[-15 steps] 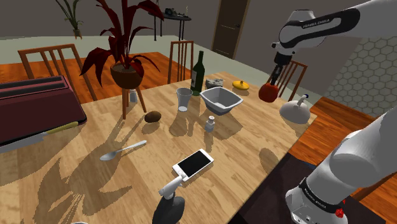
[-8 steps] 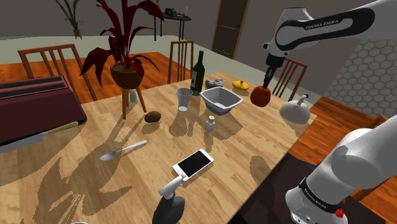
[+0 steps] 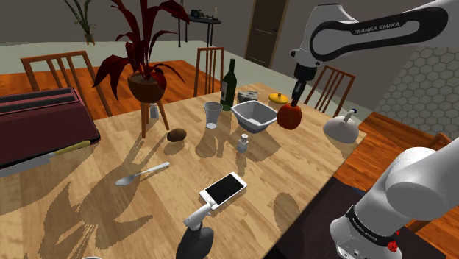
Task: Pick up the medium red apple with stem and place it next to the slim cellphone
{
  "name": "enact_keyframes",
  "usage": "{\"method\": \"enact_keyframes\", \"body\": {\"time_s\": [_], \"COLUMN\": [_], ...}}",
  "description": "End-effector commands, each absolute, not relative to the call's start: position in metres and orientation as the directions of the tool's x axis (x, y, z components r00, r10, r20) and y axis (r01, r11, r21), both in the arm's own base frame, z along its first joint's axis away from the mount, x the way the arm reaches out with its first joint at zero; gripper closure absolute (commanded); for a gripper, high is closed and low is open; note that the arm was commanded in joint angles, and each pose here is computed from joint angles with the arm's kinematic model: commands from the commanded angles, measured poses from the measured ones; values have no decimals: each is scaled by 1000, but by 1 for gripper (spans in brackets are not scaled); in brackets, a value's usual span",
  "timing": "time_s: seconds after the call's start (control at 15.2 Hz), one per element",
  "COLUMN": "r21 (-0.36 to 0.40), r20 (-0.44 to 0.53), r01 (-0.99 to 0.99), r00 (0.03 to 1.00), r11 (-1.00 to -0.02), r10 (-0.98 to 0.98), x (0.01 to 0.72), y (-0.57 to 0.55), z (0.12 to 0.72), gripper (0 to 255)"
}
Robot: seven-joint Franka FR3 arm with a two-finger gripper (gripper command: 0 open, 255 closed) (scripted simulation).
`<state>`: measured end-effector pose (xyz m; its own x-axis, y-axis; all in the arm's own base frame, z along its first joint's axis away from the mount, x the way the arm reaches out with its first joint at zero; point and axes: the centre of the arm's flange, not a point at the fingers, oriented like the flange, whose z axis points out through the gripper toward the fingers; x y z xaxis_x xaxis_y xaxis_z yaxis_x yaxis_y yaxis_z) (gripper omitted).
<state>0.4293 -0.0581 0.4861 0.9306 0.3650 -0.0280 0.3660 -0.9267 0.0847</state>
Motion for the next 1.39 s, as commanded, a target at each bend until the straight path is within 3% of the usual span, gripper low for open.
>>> {"method": "enact_keyframes", "body": {"time_s": [0.0, 0.92, 1.32], "r21": [85, 85, 85], "r20": [-28, -28, -28], "r01": [364, 364, 364], "r00": [931, 931, 931], "r11": [-927, -927, -927], "r10": [363, 363, 363], "x": [431, 429, 429], "y": [-30, 156, 156], "z": [483, 484, 452], "gripper": [255, 255, 255]}}
